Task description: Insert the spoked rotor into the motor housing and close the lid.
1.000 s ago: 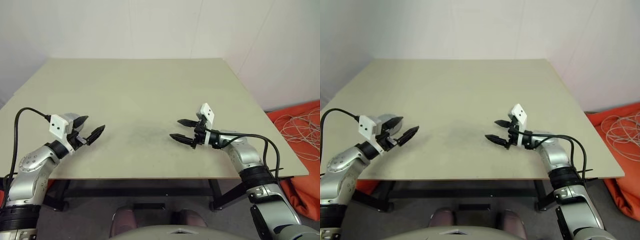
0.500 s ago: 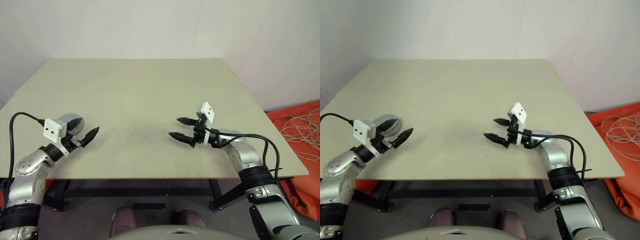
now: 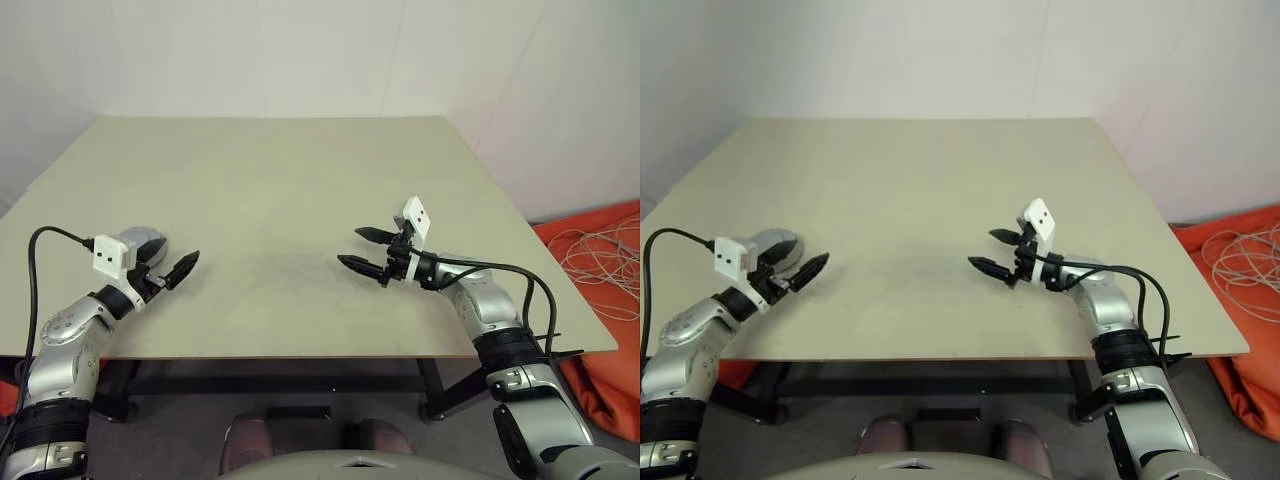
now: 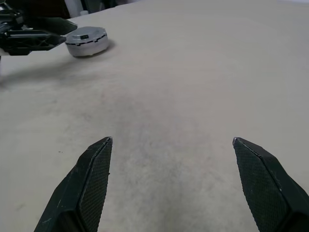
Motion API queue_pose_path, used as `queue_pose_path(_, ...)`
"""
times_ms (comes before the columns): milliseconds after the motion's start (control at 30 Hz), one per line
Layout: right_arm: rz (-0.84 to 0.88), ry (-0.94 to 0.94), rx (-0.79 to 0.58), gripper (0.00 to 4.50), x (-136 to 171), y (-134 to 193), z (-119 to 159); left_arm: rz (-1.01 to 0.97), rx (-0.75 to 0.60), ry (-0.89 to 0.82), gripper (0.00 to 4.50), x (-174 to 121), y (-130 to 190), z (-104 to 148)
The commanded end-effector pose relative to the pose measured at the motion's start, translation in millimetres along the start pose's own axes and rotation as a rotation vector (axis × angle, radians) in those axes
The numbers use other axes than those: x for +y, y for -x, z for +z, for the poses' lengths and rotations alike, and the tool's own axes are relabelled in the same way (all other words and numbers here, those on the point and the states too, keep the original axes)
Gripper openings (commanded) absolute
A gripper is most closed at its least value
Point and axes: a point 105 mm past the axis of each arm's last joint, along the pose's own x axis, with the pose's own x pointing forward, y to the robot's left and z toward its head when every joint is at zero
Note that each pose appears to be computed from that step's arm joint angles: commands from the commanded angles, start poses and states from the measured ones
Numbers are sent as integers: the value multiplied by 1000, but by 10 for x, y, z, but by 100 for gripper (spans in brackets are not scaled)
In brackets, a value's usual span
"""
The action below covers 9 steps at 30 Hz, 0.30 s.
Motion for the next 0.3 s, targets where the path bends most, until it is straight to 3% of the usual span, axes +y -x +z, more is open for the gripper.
queue_pose_path(33,-19,42,-55,450,-55,-4,181,33,-36,-26,443,42,2,141)
queue_pose_path(167,-30,17,-83,450,-44,-45,181,23,21,-103,443,-7,55,71)
queue_pose_path(300,-13,40,-31,450,-46,-49,97,102,-33,-105,443,49,30,143)
